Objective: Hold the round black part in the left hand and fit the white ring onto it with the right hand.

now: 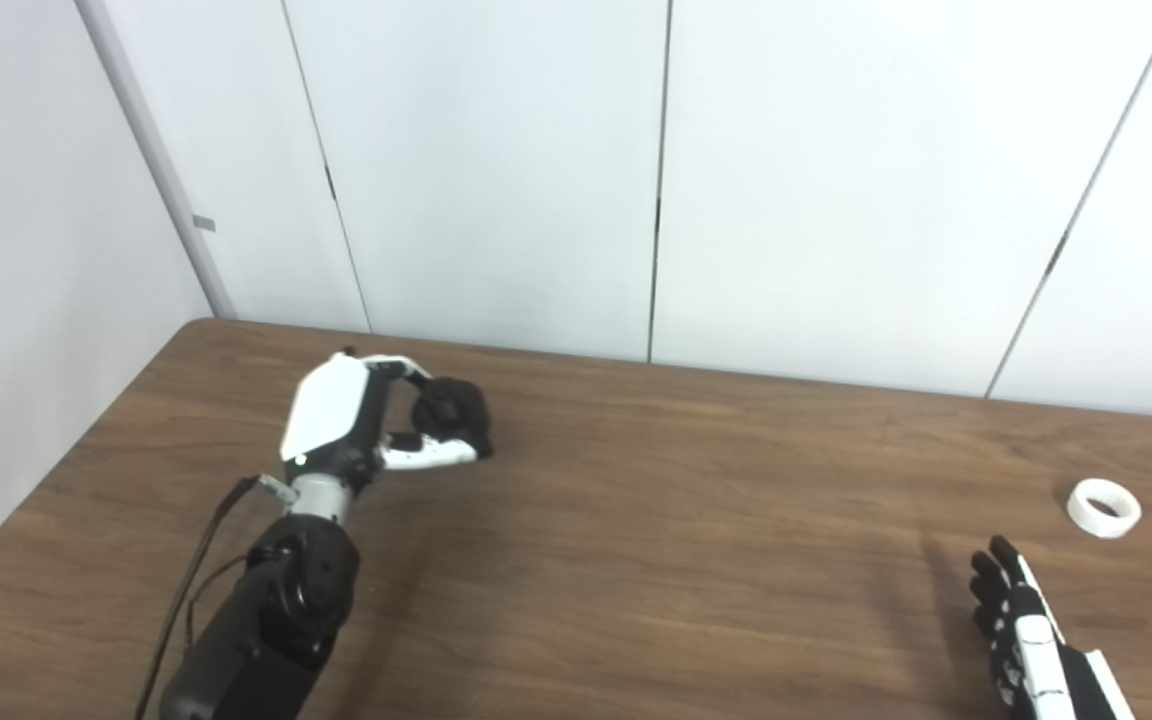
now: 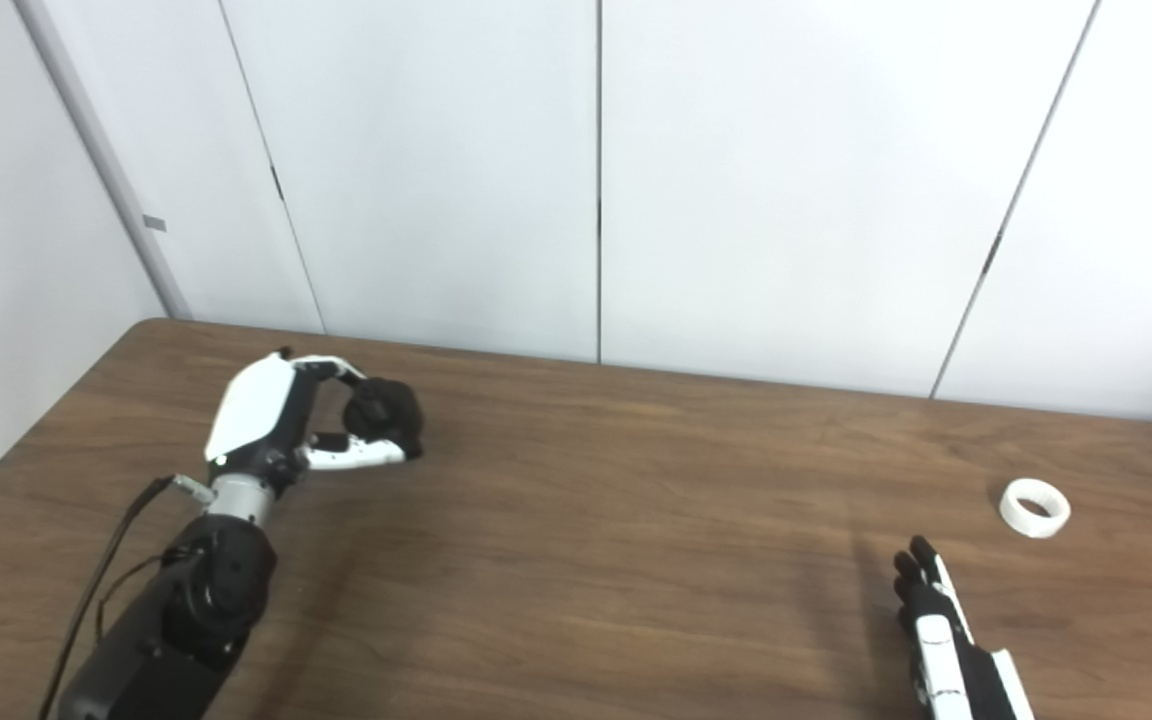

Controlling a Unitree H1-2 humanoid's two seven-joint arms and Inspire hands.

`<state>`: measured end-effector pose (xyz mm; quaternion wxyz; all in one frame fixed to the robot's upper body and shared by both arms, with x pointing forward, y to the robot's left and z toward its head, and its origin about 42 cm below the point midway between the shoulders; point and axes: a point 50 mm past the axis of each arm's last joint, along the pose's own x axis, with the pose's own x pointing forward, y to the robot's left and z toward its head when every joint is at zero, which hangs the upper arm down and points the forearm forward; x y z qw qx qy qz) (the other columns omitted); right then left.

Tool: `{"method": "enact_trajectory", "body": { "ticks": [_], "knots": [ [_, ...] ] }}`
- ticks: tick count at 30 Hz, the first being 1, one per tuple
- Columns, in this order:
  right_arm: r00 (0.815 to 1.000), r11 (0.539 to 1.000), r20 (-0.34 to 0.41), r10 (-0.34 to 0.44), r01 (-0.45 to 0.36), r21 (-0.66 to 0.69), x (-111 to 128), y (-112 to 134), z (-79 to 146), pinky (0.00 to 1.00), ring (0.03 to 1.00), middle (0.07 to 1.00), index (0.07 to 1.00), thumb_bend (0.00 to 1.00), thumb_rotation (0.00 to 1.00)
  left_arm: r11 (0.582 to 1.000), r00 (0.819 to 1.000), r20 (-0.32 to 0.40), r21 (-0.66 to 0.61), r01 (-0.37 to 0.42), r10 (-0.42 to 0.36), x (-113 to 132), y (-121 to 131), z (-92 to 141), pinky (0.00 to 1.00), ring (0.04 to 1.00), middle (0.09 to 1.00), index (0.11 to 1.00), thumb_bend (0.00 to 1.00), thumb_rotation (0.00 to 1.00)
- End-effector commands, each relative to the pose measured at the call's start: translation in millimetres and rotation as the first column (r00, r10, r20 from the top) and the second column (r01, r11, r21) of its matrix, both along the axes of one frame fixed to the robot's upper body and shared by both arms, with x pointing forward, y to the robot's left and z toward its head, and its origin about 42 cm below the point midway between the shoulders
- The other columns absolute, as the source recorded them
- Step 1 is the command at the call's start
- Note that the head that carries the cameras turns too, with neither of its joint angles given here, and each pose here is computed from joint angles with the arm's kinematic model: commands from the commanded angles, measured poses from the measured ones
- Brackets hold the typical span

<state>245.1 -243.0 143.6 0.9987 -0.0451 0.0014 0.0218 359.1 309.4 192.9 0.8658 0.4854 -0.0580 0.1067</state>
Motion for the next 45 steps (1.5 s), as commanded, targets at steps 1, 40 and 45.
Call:
{"method": "enact_trajectory", "body": {
  "ticks": [1, 40, 45],
  "knots": [
    [0.998, 1.000, 0.064, 0.013, -0.012, -0.004, 6.8, 4.1, 8.5, 1.00, 0.982, 0.974, 0.991, 0.35, 1.00, 0.998, 0.997, 0.060, 0.041, 0.046, -0.049, -3.9, -14.8, 20.4, 1.00, 0.848, 0.740, 0.483, 0.52, 0.06],
    [0.997, 1.000, 0.073, -0.021, 0.022, -0.017, 2.4, 26.7, 45.4, 1.00, 0.961, 0.937, 0.938, 0.54, 1.00, 0.867, 0.872, -0.129, 0.116, 0.485, -0.471, -142.4, -158.7, -58.8, 1.00, 0.869, 0.779, 0.484, 0.52, 0.06],
    [0.998, 0.999, 0.063, -0.027, 0.029, -0.020, 1.2, 26.0, 49.5, 1.00, 0.962, 0.934, 0.935, 0.56, 1.00, 0.870, 0.875, -0.122, 0.108, 0.481, -0.469, -146.4, -158.9, -64.2, 1.00, 0.864, 0.780, 0.484, 0.52, 0.06]
  ]
}}
